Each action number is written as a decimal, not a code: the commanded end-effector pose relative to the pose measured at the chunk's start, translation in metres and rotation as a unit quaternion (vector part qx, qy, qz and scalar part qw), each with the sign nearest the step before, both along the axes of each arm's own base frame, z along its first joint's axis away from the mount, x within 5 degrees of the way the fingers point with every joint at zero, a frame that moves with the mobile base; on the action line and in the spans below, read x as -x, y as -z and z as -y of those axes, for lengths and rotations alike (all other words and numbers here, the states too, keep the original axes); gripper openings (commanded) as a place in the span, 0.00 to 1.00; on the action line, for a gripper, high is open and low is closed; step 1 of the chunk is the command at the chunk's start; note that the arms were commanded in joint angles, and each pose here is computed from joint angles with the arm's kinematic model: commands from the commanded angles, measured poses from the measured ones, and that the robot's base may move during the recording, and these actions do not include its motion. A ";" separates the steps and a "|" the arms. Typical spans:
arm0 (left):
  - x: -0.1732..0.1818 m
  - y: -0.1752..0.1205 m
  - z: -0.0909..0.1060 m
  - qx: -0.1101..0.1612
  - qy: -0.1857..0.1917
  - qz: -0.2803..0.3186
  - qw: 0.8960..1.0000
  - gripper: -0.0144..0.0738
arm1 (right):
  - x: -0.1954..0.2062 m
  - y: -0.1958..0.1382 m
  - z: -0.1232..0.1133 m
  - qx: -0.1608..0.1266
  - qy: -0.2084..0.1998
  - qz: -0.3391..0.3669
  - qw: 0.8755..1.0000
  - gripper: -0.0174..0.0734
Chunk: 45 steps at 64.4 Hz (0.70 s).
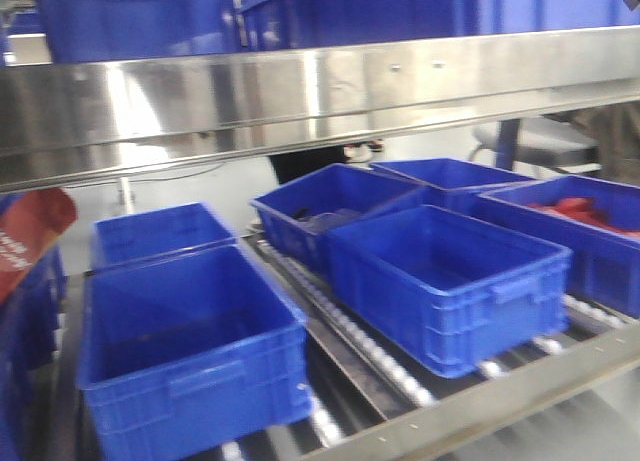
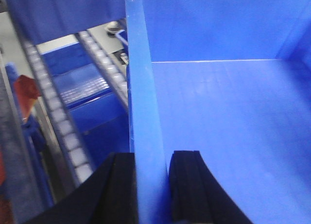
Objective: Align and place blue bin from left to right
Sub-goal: 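Approach the second rack's shelf with the bin held in both grippers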
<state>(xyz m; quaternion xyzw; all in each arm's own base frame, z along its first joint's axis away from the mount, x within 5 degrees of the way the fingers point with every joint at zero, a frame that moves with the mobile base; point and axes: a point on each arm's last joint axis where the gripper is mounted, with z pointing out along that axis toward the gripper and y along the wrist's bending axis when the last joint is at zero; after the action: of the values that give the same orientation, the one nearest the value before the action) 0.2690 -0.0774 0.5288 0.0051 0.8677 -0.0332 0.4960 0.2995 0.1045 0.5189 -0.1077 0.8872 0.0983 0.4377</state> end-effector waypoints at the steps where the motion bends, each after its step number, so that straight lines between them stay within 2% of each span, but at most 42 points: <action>1: 0.009 -0.019 0.002 0.015 0.022 0.066 0.997 0.15 | 0.002 -0.013 0.003 -0.008 0.005 0.055 0.998 0.10; 45: 0.009 -0.019 0.002 0.015 0.022 0.066 0.997 0.15 | 0.002 -0.013 0.003 -0.008 0.005 0.055 0.998 0.10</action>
<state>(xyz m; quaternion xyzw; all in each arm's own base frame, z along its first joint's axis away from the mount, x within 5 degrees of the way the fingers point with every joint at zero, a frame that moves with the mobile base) 0.2691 -0.0775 0.5289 0.0052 0.8672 -0.0334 0.4968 0.2995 0.1045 0.5189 -0.1077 0.8872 0.0983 0.4377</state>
